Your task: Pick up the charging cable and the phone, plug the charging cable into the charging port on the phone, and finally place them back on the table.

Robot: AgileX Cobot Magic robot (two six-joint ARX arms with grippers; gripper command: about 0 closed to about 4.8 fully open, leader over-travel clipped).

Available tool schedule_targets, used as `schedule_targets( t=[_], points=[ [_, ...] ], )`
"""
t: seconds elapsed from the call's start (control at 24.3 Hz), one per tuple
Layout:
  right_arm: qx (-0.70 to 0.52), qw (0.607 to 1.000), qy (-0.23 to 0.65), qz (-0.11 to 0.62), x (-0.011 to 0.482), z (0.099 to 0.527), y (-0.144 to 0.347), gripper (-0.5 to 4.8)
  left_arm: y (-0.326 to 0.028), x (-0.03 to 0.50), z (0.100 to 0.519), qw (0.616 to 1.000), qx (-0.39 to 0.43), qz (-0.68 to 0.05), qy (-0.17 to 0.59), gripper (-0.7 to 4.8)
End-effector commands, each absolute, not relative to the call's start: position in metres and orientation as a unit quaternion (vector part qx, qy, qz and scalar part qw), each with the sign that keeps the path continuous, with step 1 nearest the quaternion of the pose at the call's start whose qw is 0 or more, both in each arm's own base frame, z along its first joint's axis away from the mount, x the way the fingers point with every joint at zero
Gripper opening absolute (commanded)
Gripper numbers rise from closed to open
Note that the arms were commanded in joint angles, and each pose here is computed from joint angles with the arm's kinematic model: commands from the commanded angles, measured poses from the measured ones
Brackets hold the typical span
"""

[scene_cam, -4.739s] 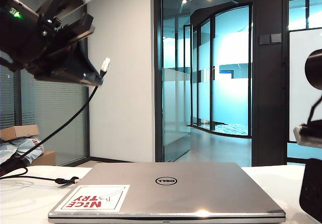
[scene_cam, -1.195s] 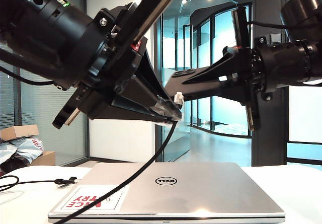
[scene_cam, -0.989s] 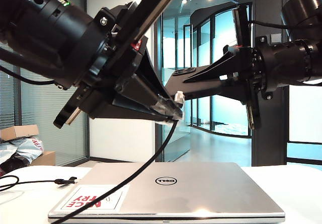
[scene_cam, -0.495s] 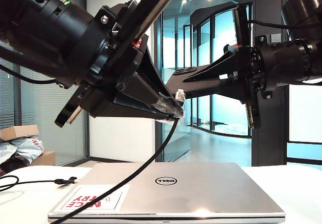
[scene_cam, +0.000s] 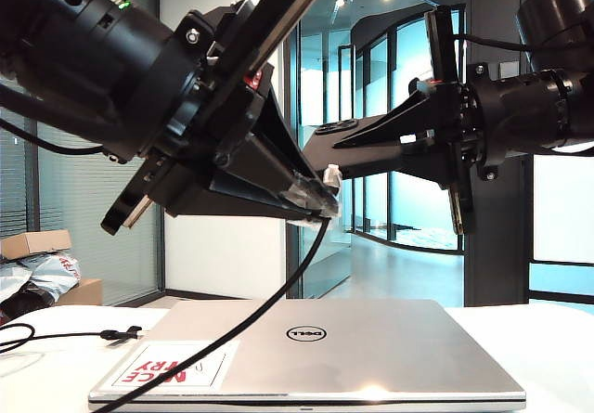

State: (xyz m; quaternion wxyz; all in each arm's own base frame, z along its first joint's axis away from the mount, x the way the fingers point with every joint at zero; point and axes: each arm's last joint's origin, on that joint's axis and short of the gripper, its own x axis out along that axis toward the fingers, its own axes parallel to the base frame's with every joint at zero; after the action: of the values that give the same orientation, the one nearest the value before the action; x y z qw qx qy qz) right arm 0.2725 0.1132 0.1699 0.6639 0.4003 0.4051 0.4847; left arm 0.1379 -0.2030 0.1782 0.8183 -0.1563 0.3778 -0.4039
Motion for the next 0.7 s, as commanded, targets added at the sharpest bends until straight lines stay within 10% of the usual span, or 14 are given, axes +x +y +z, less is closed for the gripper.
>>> schedule_targets(
  t=[0.04, 0.7],
  points=[
    [0.387, 0.671, 0.378, 0.508, 0.2742, 0.1778, 0.1145, -0.01, -0.2040, 0.1377, 0.1806, 0.818, -0.161, -0.409, 0.372, -0.07],
    [0.372, 0.668, 0.368, 0.529, 0.2716, 0.1800, 0.1212, -0.01, -0.2040, 0.1377, 0.1806, 0.818, -0.161, -0.409, 0.372, -0.07]
  ],
)
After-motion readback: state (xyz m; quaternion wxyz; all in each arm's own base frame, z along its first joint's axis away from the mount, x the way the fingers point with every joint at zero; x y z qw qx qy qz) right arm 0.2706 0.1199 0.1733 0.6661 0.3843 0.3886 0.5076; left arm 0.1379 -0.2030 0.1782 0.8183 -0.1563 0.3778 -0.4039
